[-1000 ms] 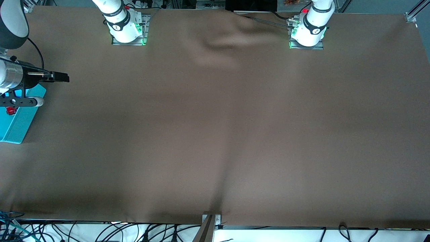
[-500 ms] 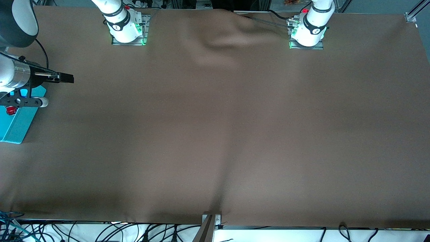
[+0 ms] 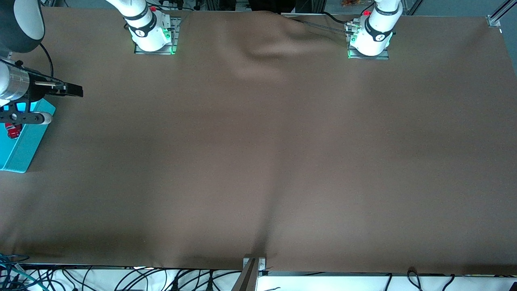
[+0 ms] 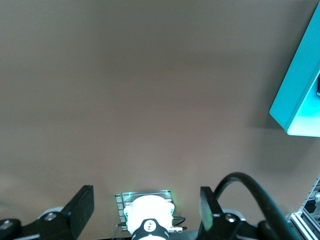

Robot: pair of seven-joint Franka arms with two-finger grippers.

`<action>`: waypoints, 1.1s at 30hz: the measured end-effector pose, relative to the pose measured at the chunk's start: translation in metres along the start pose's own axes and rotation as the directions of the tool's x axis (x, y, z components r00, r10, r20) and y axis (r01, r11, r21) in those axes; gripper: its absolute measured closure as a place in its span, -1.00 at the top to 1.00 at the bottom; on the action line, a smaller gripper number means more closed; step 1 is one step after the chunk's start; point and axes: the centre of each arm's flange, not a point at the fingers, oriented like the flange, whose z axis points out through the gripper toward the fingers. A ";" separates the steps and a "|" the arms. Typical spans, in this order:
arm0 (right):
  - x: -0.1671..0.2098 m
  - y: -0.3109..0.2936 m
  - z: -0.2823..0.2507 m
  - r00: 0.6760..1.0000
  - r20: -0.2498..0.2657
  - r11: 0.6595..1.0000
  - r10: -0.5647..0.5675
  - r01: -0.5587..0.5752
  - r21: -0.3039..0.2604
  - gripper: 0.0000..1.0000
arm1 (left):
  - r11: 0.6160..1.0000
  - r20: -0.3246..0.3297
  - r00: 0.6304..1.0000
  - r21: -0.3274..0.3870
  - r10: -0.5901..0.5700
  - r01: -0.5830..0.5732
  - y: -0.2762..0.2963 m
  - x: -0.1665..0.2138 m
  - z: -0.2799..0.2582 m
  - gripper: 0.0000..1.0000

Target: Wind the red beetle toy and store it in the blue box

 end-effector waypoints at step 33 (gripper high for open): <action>-0.004 0.014 -0.028 0.991 -0.129 0.997 -0.037 0.046 0.068 1.00 | 0.999 -0.005 0.999 -0.003 0.040 -0.040 0.004 0.000 -0.002 1.00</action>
